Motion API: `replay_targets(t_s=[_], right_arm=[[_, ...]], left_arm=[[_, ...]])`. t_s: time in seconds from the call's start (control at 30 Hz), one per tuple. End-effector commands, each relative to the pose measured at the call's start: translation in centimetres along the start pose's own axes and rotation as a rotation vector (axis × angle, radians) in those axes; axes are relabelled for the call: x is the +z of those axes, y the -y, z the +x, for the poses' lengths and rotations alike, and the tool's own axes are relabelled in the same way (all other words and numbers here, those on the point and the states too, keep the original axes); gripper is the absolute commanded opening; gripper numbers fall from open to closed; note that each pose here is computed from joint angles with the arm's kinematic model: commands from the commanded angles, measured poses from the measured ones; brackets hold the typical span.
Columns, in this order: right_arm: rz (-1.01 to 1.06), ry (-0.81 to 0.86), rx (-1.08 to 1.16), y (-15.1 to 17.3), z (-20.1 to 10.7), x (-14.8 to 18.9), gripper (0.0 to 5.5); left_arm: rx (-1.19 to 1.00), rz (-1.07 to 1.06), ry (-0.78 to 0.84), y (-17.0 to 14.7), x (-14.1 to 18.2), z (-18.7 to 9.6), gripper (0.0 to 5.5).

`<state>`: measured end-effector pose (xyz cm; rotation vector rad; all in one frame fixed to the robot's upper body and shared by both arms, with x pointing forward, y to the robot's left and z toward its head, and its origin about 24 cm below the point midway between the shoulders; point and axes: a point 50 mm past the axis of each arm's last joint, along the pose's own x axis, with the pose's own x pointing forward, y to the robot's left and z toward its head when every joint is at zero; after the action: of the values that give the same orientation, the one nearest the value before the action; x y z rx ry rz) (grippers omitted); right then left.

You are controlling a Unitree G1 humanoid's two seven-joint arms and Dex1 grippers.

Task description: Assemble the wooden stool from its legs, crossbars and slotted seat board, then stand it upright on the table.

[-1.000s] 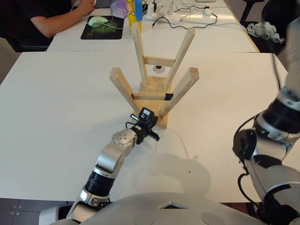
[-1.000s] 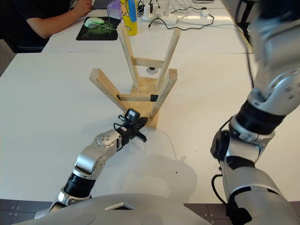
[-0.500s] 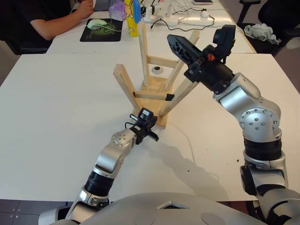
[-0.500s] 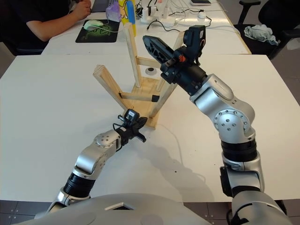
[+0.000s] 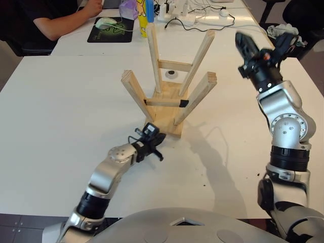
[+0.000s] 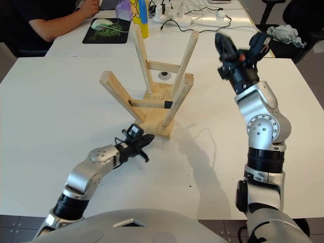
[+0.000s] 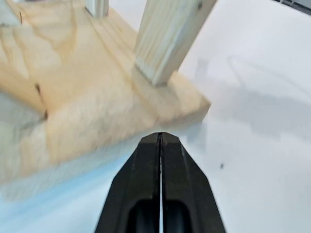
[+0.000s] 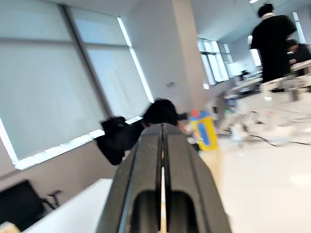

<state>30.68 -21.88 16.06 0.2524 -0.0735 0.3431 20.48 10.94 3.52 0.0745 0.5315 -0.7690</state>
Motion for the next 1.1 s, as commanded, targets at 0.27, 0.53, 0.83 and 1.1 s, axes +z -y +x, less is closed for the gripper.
replay_targets(t_s=[0.27, 0.53, 0.83, 1.1], right_arm=[[-0.069, -0.62, 0.042, -2.6, -6.2, -14.9, 0.04], [-0.078, -0.629, 0.138, -4.5, -5.2, -14.3, 0.04], [-0.066, -0.61, 0.211, -6.3, -2.2, -15.0, 0.04], [-0.124, -0.524, 0.137, -5.3, -2.1, -13.7, 0.04]], left_arm=[[0.298, 0.011, -0.164, -5.8, -2.9, -3.4, 0.0], [0.201, -0.005, -0.128, -2.2, -2.9, 0.9, 0.0], [0.181, 0.019, -0.116, -1.1, -2.2, 2.2, 0.0], [0.263, 0.053, -0.06, -1.8, -1.2, 1.4, 0.0]])
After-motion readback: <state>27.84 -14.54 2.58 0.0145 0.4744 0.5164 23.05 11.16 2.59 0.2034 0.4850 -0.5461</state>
